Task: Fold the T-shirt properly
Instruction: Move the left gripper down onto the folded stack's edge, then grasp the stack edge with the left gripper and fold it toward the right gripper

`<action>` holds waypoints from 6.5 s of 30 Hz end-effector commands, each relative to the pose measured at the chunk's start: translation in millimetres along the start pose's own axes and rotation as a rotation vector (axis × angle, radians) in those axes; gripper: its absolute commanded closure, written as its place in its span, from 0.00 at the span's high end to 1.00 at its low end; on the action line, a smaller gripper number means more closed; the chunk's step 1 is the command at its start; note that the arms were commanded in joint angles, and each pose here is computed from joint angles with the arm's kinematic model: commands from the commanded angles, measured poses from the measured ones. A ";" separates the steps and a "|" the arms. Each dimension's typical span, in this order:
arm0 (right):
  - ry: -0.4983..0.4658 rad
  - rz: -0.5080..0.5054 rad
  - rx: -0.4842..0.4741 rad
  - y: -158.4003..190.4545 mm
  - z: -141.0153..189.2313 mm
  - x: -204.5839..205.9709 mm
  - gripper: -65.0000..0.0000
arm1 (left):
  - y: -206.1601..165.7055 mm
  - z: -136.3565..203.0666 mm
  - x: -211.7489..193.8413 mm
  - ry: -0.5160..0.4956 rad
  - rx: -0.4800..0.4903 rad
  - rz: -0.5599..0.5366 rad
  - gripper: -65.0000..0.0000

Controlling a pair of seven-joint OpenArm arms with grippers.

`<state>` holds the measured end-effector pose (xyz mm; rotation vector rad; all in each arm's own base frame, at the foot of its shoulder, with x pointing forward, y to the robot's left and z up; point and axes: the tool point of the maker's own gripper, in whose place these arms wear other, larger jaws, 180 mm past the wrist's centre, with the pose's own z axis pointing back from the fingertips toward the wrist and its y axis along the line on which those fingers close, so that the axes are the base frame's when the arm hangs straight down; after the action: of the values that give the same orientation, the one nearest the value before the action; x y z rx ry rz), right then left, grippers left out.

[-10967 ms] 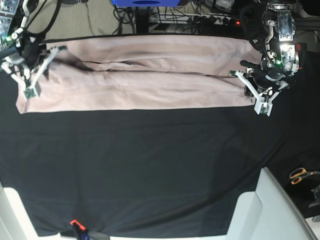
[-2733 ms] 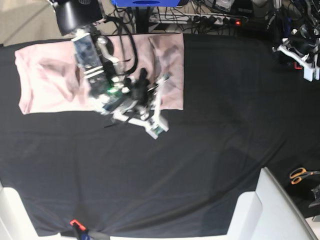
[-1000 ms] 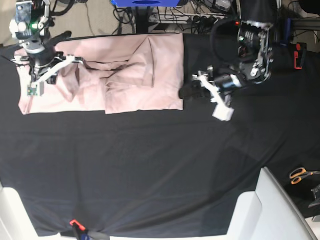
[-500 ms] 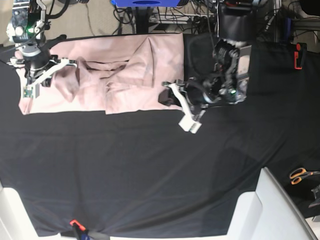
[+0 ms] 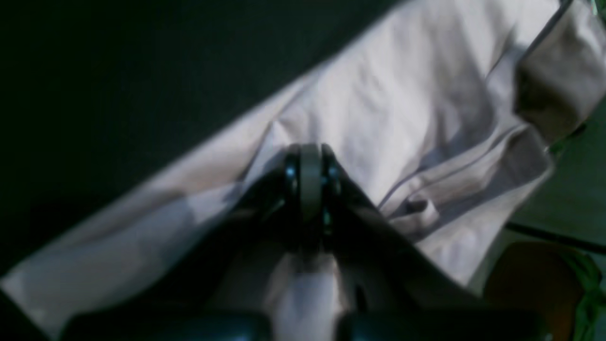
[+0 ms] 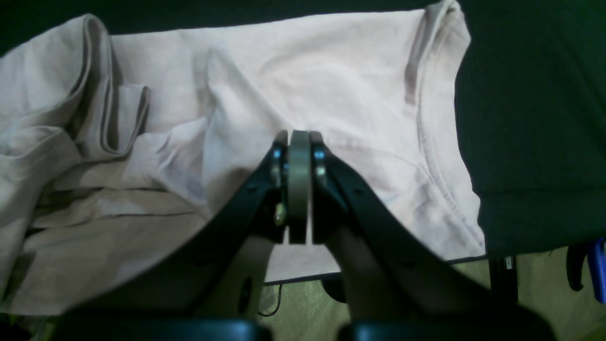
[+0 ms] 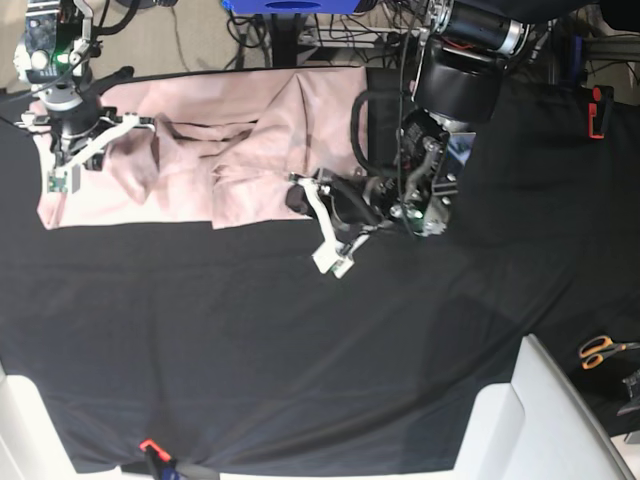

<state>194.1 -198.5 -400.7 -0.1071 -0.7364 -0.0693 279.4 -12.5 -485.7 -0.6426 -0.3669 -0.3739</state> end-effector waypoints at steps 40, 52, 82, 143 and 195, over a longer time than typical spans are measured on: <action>-0.019 -0.033 0.001 5.7 5.1 1.0 0.00 | -33.2 -1.7 12.3 0.109 0.075 -0.149 0.00; -0.024 -0.034 0.001 5.8 4.5 2.9 0.00 | -43.1 10.1 -0.3 0.170 0.076 -0.182 0.00; -0.020 -0.033 0.001 5.7 4.9 1.7 0.00 | -37.8 61.7 -9.2 0.169 0.215 -0.118 0.00; -0.017 -0.060 0.007 11.6 5.6 -0.4 0.00 | -98.6 0.0 -11.4 0.213 0.072 -0.052 0.00; -0.008 -0.133 -0.134 -42.0 4.0 9.9 0.00 | -108.4 -6.0 -36.0 0.348 0.113 0.177 0.00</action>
<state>189.1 -236.4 -397.7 -0.1726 -0.7066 -0.2507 194.1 -80.9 -460.6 -0.4549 0.0226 -0.2793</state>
